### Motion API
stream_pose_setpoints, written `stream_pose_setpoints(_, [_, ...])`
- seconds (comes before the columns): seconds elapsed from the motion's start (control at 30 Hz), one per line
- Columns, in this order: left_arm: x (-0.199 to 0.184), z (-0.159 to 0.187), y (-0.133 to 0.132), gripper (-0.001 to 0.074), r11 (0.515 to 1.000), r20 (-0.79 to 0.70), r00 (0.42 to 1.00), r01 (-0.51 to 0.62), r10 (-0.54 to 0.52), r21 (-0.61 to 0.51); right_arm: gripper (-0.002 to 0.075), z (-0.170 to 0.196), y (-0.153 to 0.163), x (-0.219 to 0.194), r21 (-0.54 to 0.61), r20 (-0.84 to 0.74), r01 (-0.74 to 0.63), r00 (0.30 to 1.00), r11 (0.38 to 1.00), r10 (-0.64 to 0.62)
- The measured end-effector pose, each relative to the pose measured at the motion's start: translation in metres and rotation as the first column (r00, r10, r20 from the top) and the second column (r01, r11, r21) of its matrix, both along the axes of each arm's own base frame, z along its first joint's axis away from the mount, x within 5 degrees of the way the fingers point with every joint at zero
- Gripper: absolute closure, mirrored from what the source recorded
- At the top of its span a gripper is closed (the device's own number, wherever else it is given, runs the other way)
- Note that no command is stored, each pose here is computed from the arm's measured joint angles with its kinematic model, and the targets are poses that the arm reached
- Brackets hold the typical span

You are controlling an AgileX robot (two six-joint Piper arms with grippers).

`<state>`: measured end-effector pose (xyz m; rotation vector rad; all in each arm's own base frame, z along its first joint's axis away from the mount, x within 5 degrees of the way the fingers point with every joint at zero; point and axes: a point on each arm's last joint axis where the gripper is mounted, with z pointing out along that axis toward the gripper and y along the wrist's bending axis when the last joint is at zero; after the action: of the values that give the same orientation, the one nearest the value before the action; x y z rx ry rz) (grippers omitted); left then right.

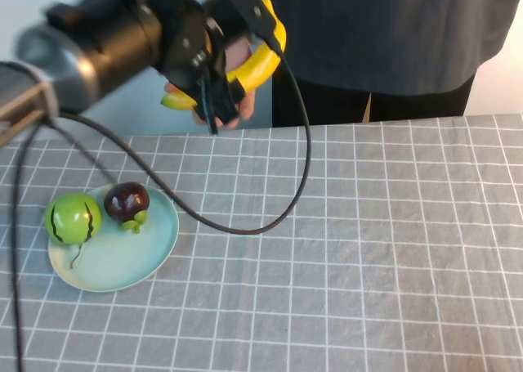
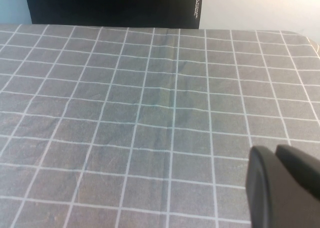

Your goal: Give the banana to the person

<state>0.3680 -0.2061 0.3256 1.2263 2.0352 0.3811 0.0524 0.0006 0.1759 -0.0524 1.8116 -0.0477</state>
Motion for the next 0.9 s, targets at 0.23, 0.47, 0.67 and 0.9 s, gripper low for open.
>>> stream_pose_setpoints(0.23, [-0.075,0.071,0.022,0.0296,0.983,0.052,0.995,-0.079,0.089,-0.169,0.0732,0.000,0.000,0.000,0.000,0.000,0.000,1.000,1.000,0.000])
stream_pose_setpoints(0.47, [-0.183,0.094,0.093,0.0689,0.912,0.077,0.981,-0.133,0.176,-0.389,0.0732,0.000,0.000,0.000,0.000,0.000,0.000,1.000,1.000,0.000])
stream_pose_setpoints(0.67, [-0.263,0.079,0.157,0.0734,0.815,0.159,0.962,-0.091,0.220,-0.572,0.0732,0.000,0.000,0.000,0.000,0.000,0.000,1.000,1.000,0.000])
stream_pose_setpoints(0.9, [-0.308,0.040,0.191,0.0738,0.700,0.151,0.951,-0.085,0.268,-0.709,0.0732,0.000,0.000,0.000,0.000,0.000,0.000,1.000,1.000,0.000])
